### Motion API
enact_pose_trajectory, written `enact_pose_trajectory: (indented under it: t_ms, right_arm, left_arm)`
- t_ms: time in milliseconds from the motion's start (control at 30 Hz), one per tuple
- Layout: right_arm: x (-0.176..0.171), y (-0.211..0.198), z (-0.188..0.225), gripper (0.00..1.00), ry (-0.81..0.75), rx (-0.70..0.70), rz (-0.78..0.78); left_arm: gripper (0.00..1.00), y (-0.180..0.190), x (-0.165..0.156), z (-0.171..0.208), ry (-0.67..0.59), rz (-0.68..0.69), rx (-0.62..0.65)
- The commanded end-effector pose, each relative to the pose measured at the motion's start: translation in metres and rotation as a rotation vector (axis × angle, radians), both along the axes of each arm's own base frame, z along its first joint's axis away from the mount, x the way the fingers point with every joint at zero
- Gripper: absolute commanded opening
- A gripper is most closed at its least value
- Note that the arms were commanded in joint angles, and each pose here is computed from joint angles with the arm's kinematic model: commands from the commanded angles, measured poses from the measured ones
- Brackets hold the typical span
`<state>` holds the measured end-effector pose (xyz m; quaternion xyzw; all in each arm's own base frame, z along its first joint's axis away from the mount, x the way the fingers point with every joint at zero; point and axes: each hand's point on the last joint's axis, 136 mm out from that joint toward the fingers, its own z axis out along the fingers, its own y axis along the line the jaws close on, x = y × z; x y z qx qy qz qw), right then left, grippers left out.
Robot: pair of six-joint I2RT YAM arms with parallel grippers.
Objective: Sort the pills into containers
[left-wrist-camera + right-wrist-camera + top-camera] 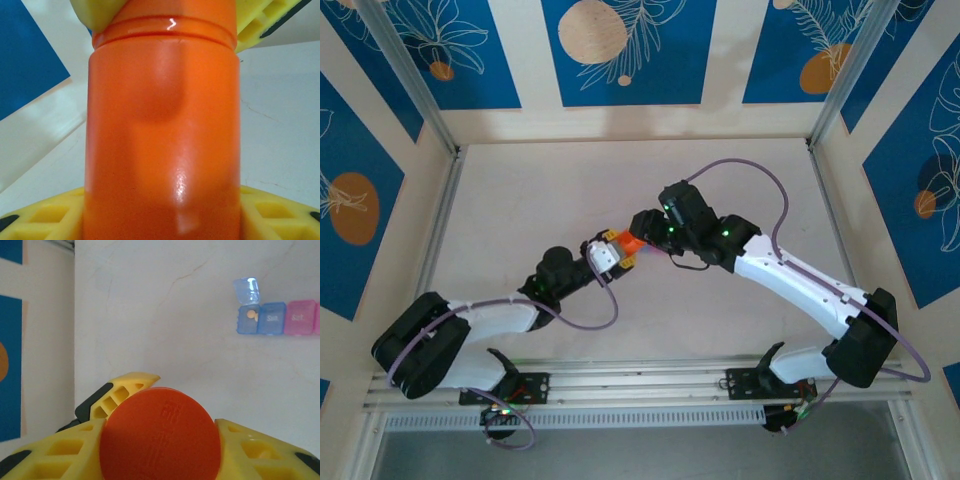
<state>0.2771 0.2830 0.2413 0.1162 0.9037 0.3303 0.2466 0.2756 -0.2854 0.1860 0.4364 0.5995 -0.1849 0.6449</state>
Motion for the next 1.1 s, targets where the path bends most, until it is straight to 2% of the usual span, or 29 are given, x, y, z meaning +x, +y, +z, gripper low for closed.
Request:
enact_pose_trajectory:
  t_ms: [0,267,333,567,700,933,1067]
  right_arm:
    - [0.016,-0.017,0.013,0.57,0.011,0.009,-0.171]
    - [0.028,-0.019,0.023,0.67,-0.050,-0.029,-0.124]
    - [0.033,-0.022,0.031,0.69,-0.095,-0.034,-0.067]
    - [0.043,-0.039,0.075,0.70,-0.398,-0.059,0.281]
    - [0.038,-0.045,0.086,0.69,-0.562,-0.101,0.500]
    - [-0.020,-0.027,0.099,0.67,-0.912,-0.095,0.971]
    - [-0.042,-0.023,0.098,0.65,-1.083,-0.099,1.137]
  left_arm:
    - [0.00,-0.011,-0.009,0.042,-0.141,-0.047,-0.105]
    - [0.00,-0.009,-0.012,0.042,-0.139,-0.051,-0.124]
    - [0.00,-0.009,-0.014,0.042,-0.135,-0.057,-0.132]
    - [0.00,-0.006,-0.018,0.043,-0.094,-0.097,-0.177]
    - [0.00,-0.003,-0.018,0.046,-0.078,-0.113,-0.211]
    - [0.00,-0.006,-0.029,0.051,-0.054,-0.196,-0.238]
    - [0.00,-0.010,-0.043,0.052,-0.035,-0.290,-0.243]
